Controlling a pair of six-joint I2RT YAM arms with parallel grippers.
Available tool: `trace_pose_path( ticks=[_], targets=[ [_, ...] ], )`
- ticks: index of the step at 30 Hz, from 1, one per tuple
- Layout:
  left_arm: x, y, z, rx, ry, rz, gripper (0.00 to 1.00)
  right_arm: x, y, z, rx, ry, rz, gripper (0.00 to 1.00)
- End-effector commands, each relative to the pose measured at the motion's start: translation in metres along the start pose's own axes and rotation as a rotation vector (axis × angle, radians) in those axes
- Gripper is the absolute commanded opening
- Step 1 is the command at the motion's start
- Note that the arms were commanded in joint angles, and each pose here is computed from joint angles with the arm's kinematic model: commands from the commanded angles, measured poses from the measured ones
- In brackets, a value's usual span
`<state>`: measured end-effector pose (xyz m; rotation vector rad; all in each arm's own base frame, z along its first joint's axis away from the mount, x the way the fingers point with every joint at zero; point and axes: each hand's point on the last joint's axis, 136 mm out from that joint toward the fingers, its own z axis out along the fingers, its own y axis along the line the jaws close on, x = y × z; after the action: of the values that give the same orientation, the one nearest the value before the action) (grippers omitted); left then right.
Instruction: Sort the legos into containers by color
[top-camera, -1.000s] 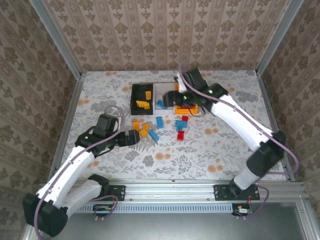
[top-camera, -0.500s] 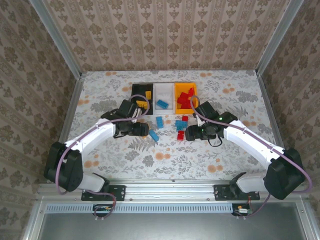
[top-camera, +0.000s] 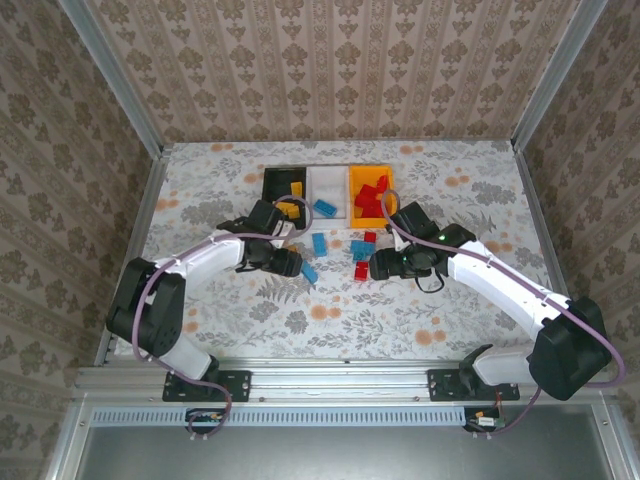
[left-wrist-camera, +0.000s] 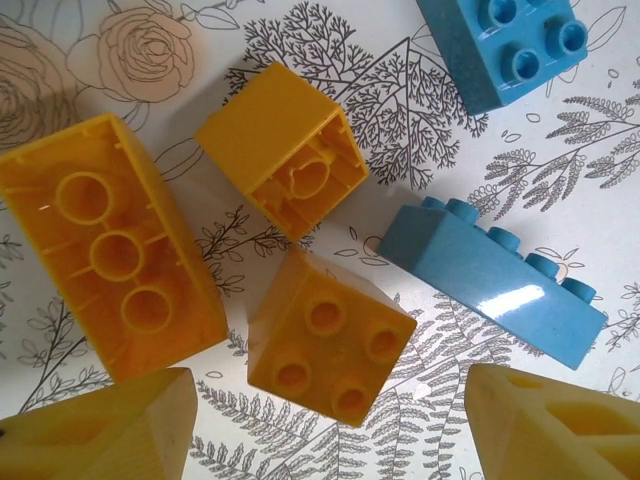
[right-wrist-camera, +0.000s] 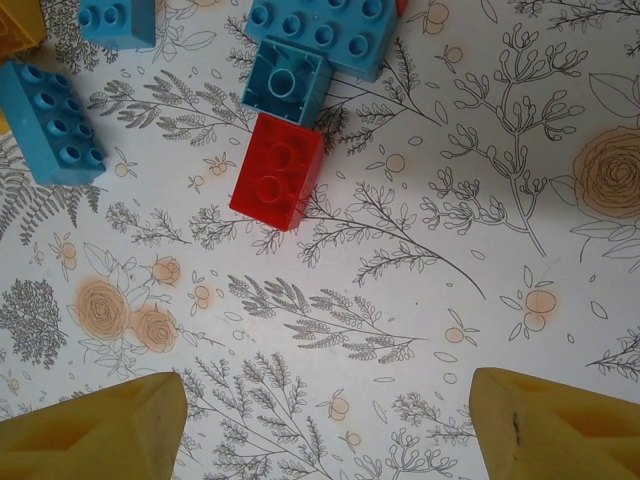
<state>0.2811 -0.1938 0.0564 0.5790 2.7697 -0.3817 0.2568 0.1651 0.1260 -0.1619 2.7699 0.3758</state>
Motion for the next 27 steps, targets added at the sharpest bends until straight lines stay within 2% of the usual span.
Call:
trace_pose_path(
  ticks=[1,5,11,27],
  targets=[
    [-0.015,-0.003,0.001,0.014,-0.022,0.051,0.71,-0.001,-0.003,0.0,0.008,-0.007,0.03,0.77],
    [-0.019,-0.004,0.008,0.018,-0.019,0.054,0.7,-0.001,-0.002,0.0,0.001,-0.008,0.042,0.77],
    [-0.019,-0.008,0.016,0.023,0.003,0.073,0.6,0.001,-0.001,0.001,-0.004,-0.002,0.054,0.77],
    [0.008,-0.005,0.025,-0.047,0.066,0.07,0.47,0.001,0.003,0.006,-0.028,0.001,0.075,0.77]
  ],
)
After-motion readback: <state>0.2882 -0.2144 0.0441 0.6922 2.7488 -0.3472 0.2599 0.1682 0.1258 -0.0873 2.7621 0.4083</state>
